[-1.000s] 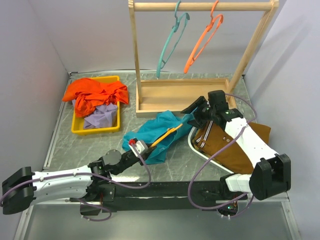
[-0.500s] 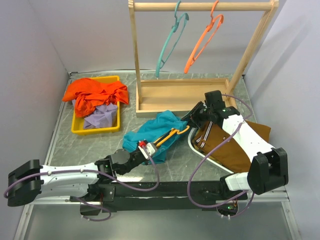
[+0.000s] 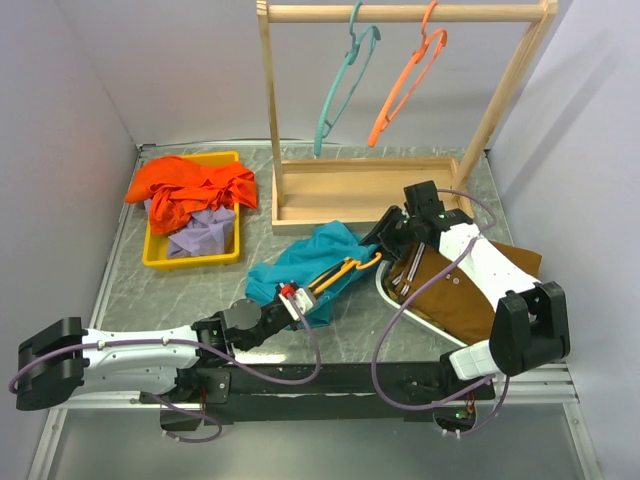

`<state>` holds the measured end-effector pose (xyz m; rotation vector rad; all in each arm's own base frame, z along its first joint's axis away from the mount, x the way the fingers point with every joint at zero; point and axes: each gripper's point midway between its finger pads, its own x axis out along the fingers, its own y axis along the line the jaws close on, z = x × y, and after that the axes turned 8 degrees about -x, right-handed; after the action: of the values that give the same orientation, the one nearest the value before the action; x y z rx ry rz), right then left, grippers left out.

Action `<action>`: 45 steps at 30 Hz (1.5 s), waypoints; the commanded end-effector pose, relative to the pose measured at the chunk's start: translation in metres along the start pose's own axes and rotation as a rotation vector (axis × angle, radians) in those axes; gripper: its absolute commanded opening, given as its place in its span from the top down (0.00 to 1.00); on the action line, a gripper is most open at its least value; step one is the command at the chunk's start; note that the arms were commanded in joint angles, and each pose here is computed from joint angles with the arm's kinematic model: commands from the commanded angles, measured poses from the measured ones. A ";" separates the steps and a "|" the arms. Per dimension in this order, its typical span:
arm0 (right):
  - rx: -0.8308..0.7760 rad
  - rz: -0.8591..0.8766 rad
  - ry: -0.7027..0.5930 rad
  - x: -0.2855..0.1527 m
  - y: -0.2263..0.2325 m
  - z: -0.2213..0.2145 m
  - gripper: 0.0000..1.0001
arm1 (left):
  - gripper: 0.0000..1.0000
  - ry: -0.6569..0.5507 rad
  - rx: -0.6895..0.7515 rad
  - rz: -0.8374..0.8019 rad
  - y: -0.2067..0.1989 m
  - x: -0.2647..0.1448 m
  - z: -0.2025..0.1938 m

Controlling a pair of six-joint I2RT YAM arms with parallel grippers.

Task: Place the t-shirt on the hanger

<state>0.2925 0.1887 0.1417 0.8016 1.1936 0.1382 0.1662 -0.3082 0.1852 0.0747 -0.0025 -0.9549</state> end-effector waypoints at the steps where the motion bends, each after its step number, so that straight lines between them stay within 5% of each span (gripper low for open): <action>1: -0.060 0.086 -0.030 -0.003 0.032 0.011 0.55 | 0.97 -0.140 -0.064 -0.021 -0.005 0.003 0.044; 6: -0.113 0.097 -0.030 0.001 0.037 0.012 0.99 | 0.86 -0.161 -0.141 0.014 0.000 0.002 0.053; 15: -0.195 0.089 -0.068 -0.003 0.037 0.019 1.00 | 0.25 -0.092 -0.397 0.167 0.018 -0.002 0.055; 19: -0.221 0.094 -0.090 -0.006 0.038 0.022 1.00 | 0.14 -0.046 -0.517 0.231 0.026 -0.014 0.059; 29: -0.311 0.072 -0.161 -0.025 0.040 0.031 1.00 | 0.27 0.204 -0.774 0.416 0.037 -0.052 0.003; 35: -0.335 0.069 -0.169 -0.031 0.038 0.028 1.00 | 0.28 0.372 -0.738 0.465 0.026 -0.044 -0.048; 45: -0.378 0.036 -0.173 -0.037 0.022 0.018 1.00 | 0.29 0.384 -0.745 0.499 0.031 -0.021 -0.053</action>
<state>0.3055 0.1817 0.1692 0.5274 1.0184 0.2807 0.1683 -0.2540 0.1023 -0.2909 0.7100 -0.3615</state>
